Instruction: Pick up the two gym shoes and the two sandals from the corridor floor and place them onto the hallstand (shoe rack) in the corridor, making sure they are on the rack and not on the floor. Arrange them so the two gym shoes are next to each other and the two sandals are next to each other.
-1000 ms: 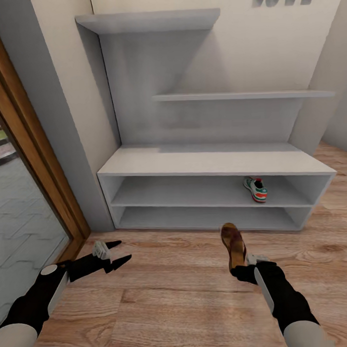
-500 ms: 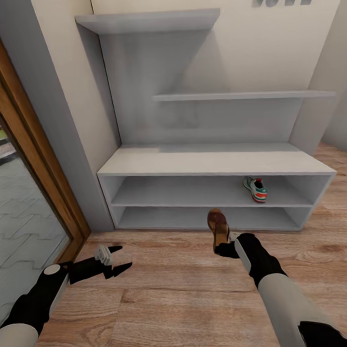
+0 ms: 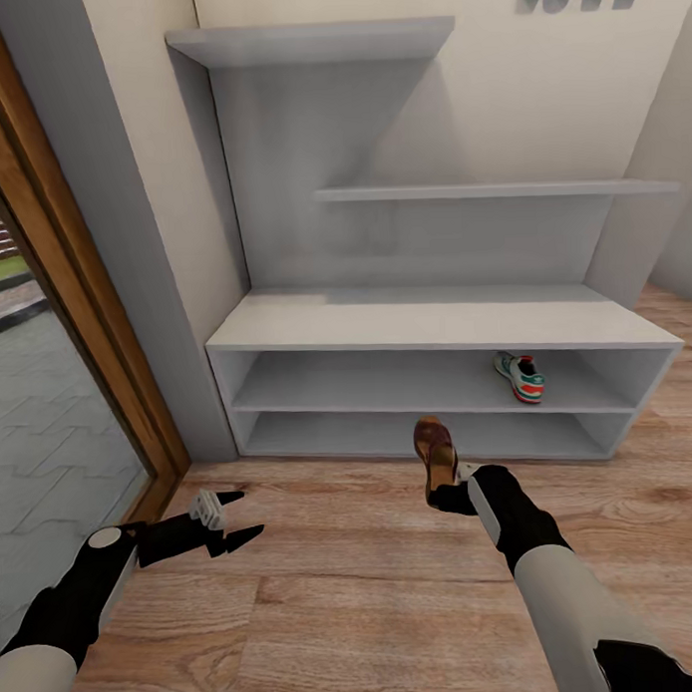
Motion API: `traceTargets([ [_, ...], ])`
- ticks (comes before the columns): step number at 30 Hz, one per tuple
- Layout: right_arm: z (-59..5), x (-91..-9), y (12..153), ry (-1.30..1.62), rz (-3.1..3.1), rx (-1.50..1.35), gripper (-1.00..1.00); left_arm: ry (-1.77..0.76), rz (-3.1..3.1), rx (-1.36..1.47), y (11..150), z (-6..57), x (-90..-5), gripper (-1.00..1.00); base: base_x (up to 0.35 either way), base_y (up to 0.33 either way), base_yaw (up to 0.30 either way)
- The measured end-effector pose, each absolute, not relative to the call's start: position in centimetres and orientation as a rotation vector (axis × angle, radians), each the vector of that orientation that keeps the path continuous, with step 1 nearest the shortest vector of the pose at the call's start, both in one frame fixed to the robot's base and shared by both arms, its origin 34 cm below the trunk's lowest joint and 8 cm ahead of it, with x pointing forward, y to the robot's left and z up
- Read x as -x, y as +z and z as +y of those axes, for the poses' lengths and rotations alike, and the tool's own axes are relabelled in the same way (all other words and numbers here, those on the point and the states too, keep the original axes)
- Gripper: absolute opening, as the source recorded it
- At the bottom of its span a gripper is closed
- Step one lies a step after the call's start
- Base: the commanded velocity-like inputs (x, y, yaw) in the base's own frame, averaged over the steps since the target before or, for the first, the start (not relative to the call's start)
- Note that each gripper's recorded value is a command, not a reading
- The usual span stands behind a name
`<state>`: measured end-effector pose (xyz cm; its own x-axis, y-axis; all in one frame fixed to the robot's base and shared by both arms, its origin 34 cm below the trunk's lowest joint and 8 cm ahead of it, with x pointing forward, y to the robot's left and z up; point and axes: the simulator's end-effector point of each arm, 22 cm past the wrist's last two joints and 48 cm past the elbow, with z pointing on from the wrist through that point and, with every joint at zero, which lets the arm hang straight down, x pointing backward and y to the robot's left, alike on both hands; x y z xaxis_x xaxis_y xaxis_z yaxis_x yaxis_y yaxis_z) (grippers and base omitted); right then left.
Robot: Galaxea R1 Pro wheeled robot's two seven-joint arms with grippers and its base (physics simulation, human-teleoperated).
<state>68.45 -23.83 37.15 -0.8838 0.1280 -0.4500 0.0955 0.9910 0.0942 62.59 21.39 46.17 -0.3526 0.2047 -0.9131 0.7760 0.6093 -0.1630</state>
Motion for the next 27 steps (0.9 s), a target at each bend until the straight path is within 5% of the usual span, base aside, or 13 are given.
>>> traceTargets([
  [27, -23.83, -68.44, 37.11, 0.096, 2.663, -0.159, -1.0, -0.748, 1.874, -0.786, 46.03, 21.14, -62.54, 1.0, 0.066, 0.026, 0.0],
])
